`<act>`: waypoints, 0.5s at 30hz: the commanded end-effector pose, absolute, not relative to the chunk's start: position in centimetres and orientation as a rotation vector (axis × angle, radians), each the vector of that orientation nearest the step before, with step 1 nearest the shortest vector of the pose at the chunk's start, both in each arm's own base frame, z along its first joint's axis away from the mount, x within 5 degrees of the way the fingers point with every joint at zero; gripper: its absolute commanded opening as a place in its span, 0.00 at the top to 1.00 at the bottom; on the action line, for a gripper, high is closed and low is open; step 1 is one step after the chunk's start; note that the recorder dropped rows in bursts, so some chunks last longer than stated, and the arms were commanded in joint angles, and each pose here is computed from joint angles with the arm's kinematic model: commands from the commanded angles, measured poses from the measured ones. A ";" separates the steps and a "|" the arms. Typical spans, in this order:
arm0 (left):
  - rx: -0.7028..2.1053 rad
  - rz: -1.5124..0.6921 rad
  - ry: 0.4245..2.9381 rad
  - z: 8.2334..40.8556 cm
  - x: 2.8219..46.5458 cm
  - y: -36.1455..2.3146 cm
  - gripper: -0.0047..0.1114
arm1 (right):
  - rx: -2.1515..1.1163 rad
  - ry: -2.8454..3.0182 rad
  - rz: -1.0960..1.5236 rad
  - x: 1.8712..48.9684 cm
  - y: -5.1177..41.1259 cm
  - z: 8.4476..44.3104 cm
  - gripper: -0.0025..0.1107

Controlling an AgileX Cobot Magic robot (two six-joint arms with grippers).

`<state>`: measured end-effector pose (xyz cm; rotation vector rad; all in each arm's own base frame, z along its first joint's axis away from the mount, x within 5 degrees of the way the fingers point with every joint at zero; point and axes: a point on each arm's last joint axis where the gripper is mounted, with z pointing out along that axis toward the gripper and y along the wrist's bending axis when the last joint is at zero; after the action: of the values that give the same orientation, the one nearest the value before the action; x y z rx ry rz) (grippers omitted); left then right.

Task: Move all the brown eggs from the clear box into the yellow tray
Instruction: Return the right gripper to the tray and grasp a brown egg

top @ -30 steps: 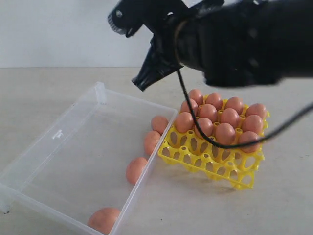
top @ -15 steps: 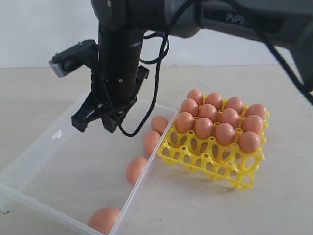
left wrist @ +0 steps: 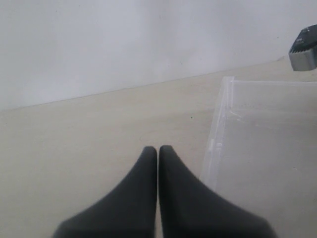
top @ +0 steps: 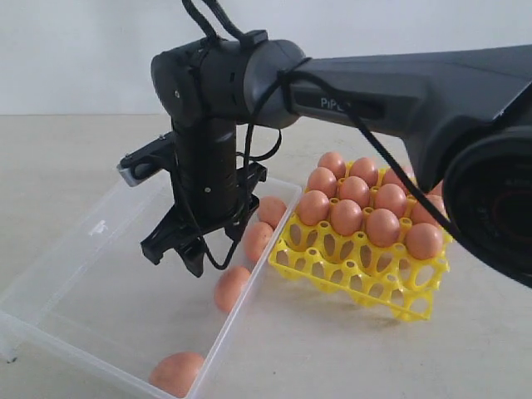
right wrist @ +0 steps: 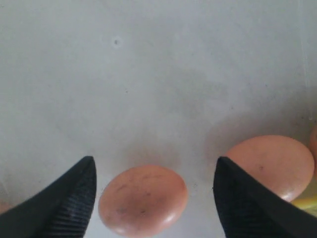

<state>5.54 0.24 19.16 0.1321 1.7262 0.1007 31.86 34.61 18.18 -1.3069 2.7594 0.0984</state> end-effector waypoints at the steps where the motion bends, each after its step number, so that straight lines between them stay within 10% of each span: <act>1: 0.127 0.089 1.723 19.1 5.6 0.2 0.95 | -1.252 2.801 0.056 32.2 34.4 17.2 0.41; 15: 0.127 0.089 1.723 19.1 5.6 0.2 0.95 | -1.095 2.867 0.095 31.4 35.1 17.7 0.41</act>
<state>5.54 0.24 19.16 0.1321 1.7262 0.1007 31.94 34.75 16.72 -1.1325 2.8669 0.0743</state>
